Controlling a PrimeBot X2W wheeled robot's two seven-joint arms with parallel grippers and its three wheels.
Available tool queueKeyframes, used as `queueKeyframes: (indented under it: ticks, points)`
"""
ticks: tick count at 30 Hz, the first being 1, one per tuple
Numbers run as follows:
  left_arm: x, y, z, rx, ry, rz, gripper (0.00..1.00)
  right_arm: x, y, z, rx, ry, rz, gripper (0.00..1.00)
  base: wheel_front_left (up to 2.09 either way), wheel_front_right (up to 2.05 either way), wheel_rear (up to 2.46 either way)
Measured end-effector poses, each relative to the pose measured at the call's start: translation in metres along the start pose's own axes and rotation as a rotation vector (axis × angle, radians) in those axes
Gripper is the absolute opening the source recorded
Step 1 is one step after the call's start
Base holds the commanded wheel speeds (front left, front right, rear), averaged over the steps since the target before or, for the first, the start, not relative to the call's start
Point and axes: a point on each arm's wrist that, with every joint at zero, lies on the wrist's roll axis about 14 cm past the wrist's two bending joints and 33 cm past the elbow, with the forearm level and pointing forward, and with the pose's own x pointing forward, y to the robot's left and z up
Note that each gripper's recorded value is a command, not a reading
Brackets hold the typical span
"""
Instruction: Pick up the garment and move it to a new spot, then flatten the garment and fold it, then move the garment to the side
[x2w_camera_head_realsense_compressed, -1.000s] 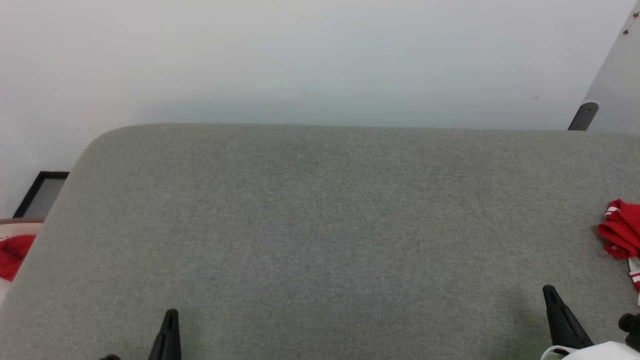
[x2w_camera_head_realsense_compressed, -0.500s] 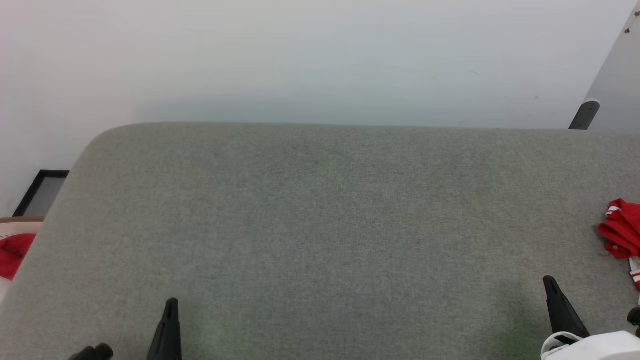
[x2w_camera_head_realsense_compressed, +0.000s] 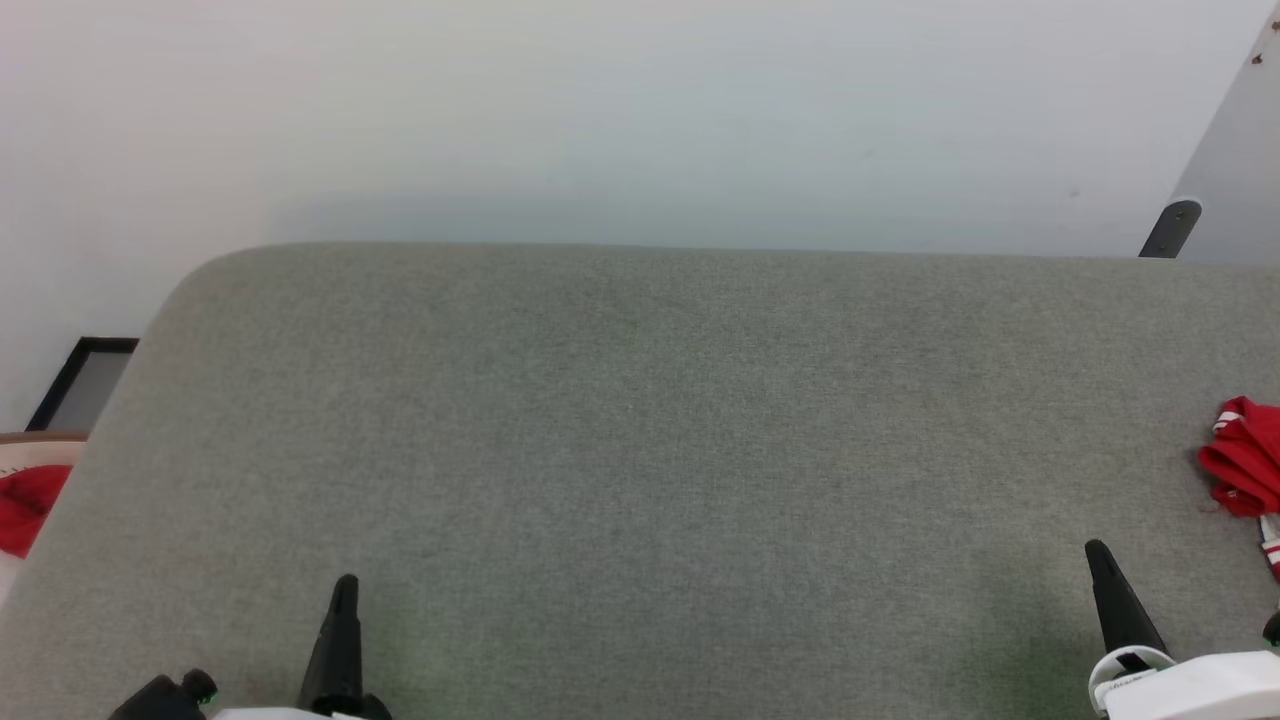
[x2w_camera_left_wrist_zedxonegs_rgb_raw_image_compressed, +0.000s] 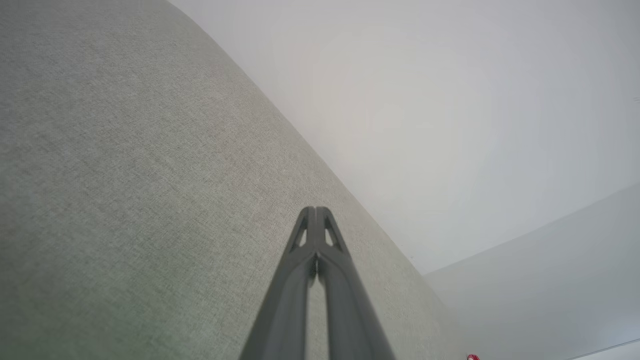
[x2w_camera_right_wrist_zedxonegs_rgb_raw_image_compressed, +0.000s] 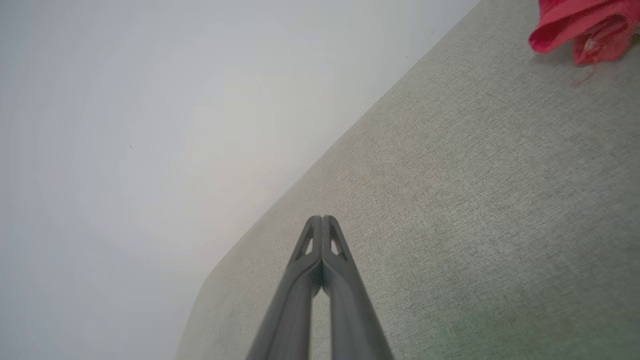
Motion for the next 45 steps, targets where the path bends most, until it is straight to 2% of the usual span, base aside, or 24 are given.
queueKeyframes:
  ticks: [18, 45]
  points:
    - [0.010, -0.004, 0.000, -0.200, 0.018, 0.000, 0.00, 0.008, 0.005, 0.002, 0.202, -0.009, 0.010, 0.00, 0.00, 0.00, 0.00]
    - [0.023, -0.011, 0.001, -0.446, 0.039, -0.016, 0.00, 0.016, 0.011, 0.003, 0.442, -0.015, 0.029, 0.00, 0.00, 0.00, 0.00]
